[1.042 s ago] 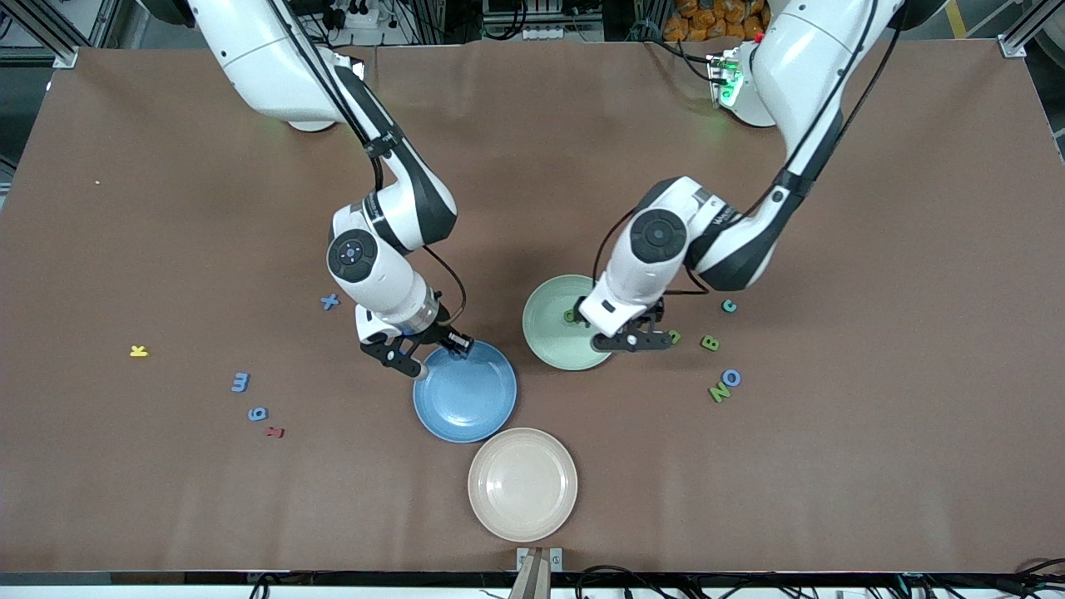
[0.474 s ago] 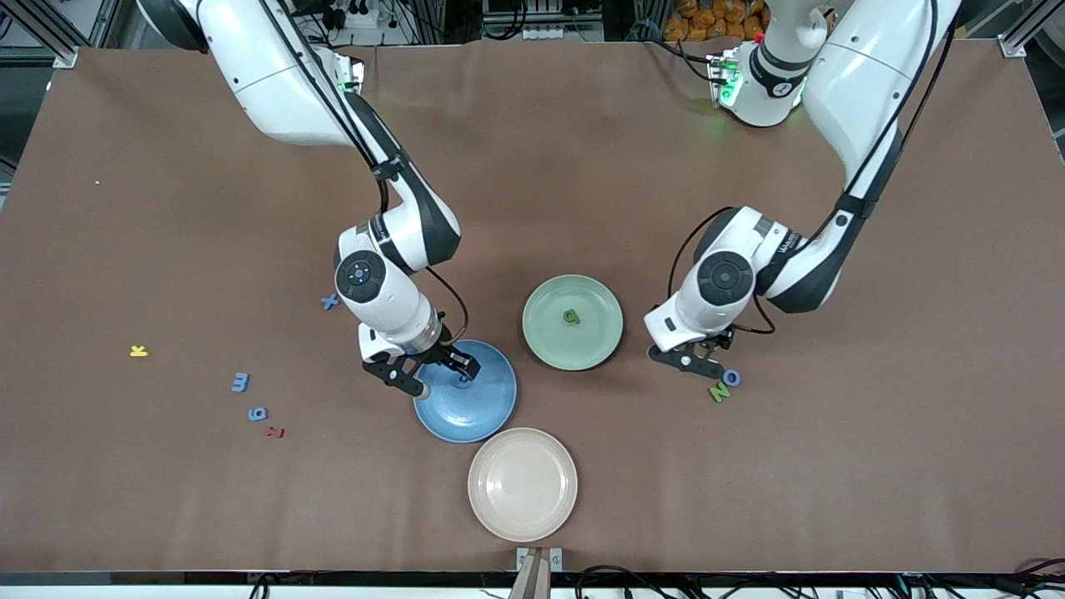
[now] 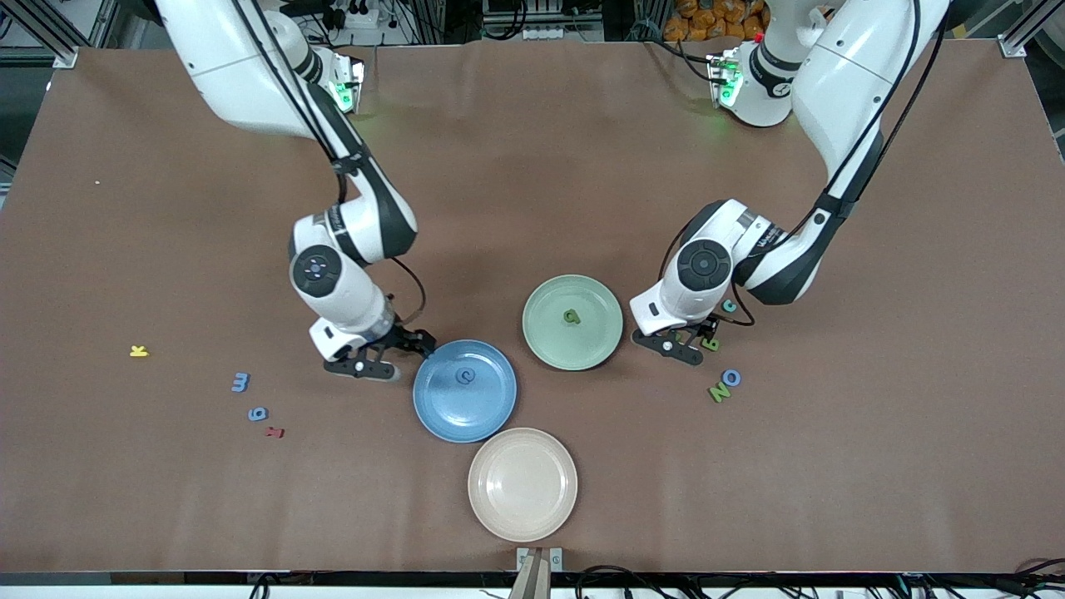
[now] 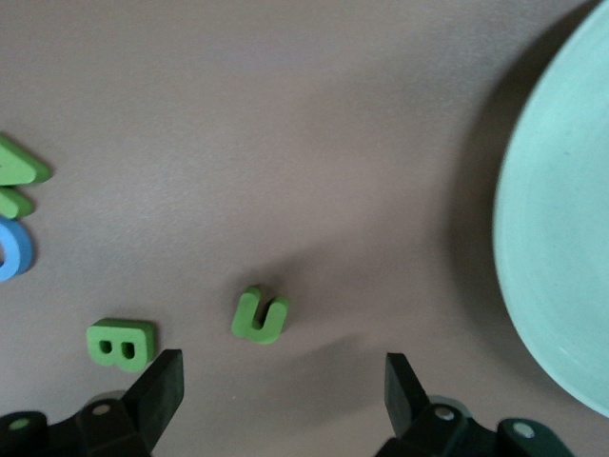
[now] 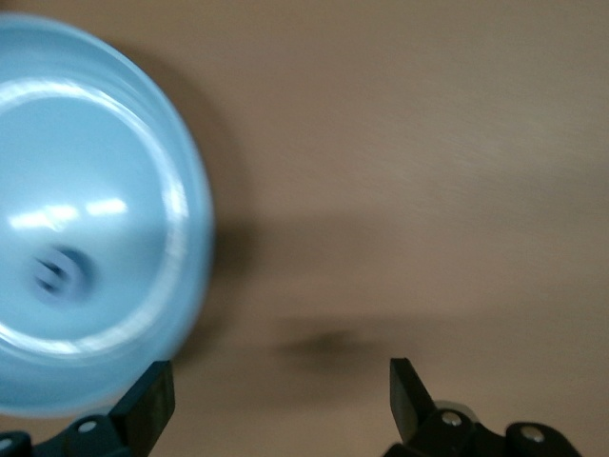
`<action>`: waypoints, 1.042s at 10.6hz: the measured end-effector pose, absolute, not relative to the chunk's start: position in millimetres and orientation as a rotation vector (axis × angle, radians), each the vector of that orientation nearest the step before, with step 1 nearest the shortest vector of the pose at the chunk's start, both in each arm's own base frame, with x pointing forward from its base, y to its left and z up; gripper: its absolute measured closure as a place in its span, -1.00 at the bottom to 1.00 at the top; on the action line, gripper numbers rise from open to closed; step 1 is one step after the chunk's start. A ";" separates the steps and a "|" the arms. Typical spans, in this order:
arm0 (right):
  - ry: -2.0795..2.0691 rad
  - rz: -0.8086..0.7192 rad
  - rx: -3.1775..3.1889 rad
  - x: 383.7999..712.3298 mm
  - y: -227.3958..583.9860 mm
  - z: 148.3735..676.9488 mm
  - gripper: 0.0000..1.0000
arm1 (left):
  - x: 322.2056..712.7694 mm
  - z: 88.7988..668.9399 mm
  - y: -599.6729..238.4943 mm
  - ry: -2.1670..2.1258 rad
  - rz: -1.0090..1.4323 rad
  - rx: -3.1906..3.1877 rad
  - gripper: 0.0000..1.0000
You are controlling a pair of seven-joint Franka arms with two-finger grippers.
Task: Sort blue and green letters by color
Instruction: 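Grasp the blue x with the right gripper while the left grasps u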
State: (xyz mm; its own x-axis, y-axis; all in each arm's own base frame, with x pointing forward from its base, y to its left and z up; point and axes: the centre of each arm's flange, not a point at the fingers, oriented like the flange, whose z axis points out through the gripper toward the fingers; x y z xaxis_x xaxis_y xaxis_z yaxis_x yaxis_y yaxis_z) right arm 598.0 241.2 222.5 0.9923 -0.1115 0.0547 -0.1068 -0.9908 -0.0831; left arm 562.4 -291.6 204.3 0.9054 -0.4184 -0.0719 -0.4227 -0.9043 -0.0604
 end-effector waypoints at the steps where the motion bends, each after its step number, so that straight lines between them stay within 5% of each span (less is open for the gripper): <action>1: 0.086 -0.066 -3.077 587.5 219.1 222.8 -1.00 | 561.1 202.2 -292.2 0.722 0.070 -2.990 -0.88; 5: -0.173 0.020 -3.179 543.0 150.2 213.9 -1.00 | 565.6 198.1 -283.4 0.948 -0.018 -2.969 -0.89; 8: -0.253 0.003 -3.210 518.9 121.7 194.7 -1.00 | 563.4 184.9 -269.2 1.009 -0.027 -2.967 -0.62; 11: -0.290 -0.032 -3.205 509.0 108.5 184.4 -1.00 | 561.7 183.4 -270.4 1.015 -0.022 -2.966 -0.63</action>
State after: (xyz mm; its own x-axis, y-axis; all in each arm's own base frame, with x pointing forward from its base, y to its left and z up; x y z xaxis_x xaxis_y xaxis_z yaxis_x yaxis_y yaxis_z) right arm 509.0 108.5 184.4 0.9836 0.1801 0.0129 0.1786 -0.9808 0.0783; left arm 561.7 -270.4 183.4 0.7903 -0.6127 0.0114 -0.6126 -0.7903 -0.0105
